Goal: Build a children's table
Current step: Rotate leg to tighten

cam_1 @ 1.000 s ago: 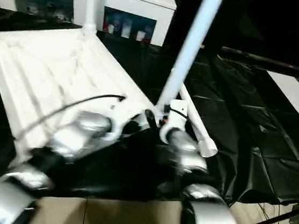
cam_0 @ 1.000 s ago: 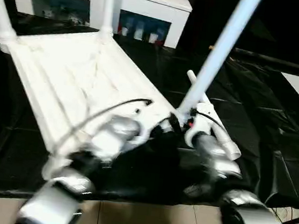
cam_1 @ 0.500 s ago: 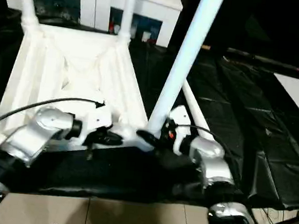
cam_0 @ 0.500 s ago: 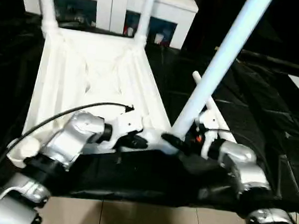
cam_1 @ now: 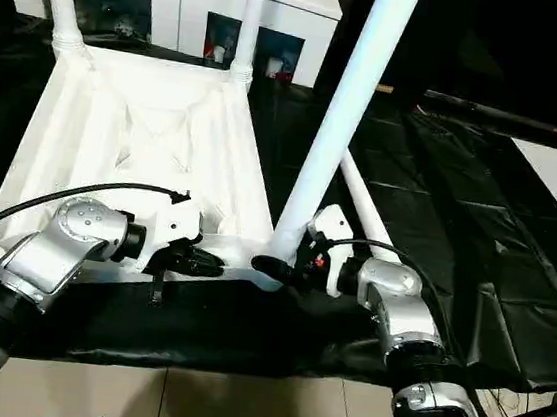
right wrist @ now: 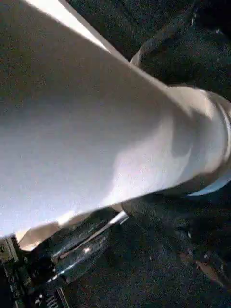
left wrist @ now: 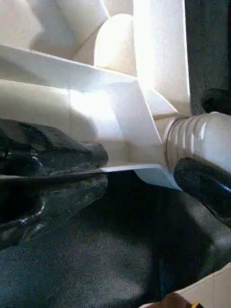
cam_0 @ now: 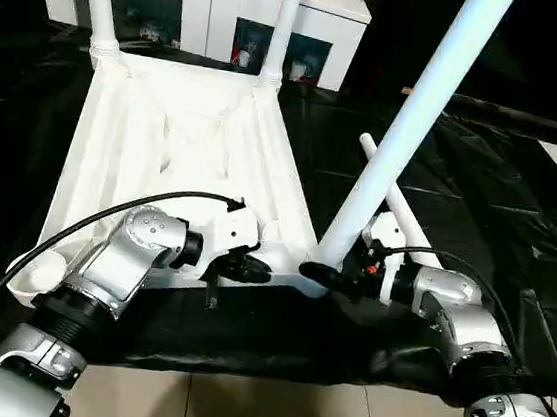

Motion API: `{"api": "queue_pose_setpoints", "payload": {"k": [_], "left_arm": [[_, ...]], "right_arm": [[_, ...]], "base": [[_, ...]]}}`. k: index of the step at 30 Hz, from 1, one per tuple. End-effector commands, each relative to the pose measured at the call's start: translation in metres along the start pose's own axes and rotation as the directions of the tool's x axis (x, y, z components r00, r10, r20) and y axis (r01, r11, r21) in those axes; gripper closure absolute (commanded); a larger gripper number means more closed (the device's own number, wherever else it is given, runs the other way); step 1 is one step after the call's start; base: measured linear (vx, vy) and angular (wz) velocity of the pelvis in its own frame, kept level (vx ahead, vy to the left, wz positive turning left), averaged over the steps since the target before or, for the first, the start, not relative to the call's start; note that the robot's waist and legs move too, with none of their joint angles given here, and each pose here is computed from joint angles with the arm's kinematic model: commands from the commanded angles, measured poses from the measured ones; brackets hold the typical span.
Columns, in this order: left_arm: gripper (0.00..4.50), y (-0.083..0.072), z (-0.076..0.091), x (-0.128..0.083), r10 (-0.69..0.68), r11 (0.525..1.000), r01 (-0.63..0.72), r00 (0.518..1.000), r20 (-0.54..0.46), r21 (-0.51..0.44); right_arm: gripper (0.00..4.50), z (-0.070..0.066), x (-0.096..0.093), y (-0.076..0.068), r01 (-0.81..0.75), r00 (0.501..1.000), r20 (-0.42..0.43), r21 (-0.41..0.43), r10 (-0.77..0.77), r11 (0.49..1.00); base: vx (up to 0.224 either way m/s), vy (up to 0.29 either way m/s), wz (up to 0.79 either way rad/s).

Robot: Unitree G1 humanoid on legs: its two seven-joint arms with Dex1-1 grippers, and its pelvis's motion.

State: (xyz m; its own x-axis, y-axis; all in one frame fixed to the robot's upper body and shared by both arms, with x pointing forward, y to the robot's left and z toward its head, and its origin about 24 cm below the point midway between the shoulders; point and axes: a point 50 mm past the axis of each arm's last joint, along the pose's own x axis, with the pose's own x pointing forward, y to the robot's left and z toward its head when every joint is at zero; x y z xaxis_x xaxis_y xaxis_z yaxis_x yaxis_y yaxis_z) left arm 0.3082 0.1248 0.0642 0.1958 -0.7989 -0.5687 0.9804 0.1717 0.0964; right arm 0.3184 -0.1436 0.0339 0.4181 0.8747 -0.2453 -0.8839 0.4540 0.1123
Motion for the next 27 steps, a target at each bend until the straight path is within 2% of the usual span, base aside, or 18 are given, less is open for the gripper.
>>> {"api": "queue_pose_setpoints", "payload": {"k": [1, 9, 14, 17, 18, 19, 21, 22, 23, 24, 25, 27], "left_arm": [[4.5, -0.013, -0.001, 0.016, -0.084, 0.996, 0.084, 0.996, 0.028, -0.007], [4.5, -0.014, -0.003, 0.016, -0.086, 0.996, 0.086, 0.996, 0.024, -0.011], [4.5, -0.013, -0.006, 0.019, -0.047, 0.998, 0.047, 0.999, 0.008, -0.04], [4.5, -0.006, -0.006, 0.03, 0.051, 0.994, -0.052, 0.999, -0.014, -0.098], [4.5, -0.004, -0.005, 0.036, 0.089, 0.989, -0.092, 0.996, -0.03, -0.118], [4.5, -0.003, -0.005, 0.037, 0.093, 0.988, -0.096, 0.995, -0.032, -0.121], [4.5, -0.001, -0.003, 0.051, 0.156, 0.971, -0.165, 0.986, -0.063, -0.175], [4.5, -0.001, -0.003, 0.051, 0.156, 0.971, -0.165, 0.986, -0.063, -0.175], [4.5, 0.0, -0.002, 0.053, 0.17, 0.966, -0.18, 0.983, -0.069, -0.186], [4.5, 0.003, 0.002, 0.066, 0.253, 0.93, -0.269, 0.963, -0.093, -0.251], [4.5, 0.003, 0.006, 0.073, 0.283, 0.912, -0.302, 0.953, -0.107, -0.278], [4.5, 0.002, 0.011, 0.082, 0.306, 0.898, -0.326, 0.945, -0.115, -0.296]], "right_arm": [[1.59, 0.001, -0.001, -0.001, 0.006, 1.0, -0.003, 0.004, -0.006, 1.0], [1.83, 0.0, -0.001, -0.001, 0.011, 1.0, -0.001, 0.011, -0.011, 1.0], [1.84, -0.008, 0.0, -0.006, 0.122, 0.993, -0.005, 0.04, -0.121, 0.992], [1.84, -0.017, 0.003, -0.016, 0.327, 0.945, -0.023, 0.133, -0.327, 0.935], [1.84, -0.023, 0.006, -0.019, 0.413, 0.911, -0.054, 0.167, -0.41, 0.895], [1.84, -0.023, 0.006, -0.019, 0.423, 0.906, -0.058, 0.172, -0.42, 0.89], [1.85, -0.03, 0.013, -0.023, 0.564, 0.824, -0.109, 0.255, -0.556, 0.786], [1.85, -0.03, 0.013, -0.023, 0.564, 0.824, -0.109, 0.255, -0.556, 0.786], [1.85, -0.031, 0.014, -0.023, 0.585, 0.808, -0.118, 0.273, -0.577, 0.764], [1.85, -0.032, 0.023, -0.022, 0.651, 0.749, -0.144, 0.346, -0.647, 0.676], [1.85, -0.032, 0.029, -0.021, 0.674, 0.72, -0.162, 0.392, -0.675, 0.625], [1.85, -0.031, 0.038, -0.018, 0.689, 0.699, -0.181, 0.429, -0.692, 0.584]], "base": [[0.0, 0.0, 0.0], [0.0, 0.0, 0.0], [0.0, 0.0, 0.0], [0.0, 0.0, 0.0], [0.0, 0.0, 0.0], [0.0, 0.0, 0.0], [0.0, 0.0, 0.0], [0.0, 0.0, 0.0], [0.0, 0.0, 0.0], [0.0, 0.0, 0.0], [0.0, 0.0, 0.0], [0.0, 0.0, 0.0]]}}
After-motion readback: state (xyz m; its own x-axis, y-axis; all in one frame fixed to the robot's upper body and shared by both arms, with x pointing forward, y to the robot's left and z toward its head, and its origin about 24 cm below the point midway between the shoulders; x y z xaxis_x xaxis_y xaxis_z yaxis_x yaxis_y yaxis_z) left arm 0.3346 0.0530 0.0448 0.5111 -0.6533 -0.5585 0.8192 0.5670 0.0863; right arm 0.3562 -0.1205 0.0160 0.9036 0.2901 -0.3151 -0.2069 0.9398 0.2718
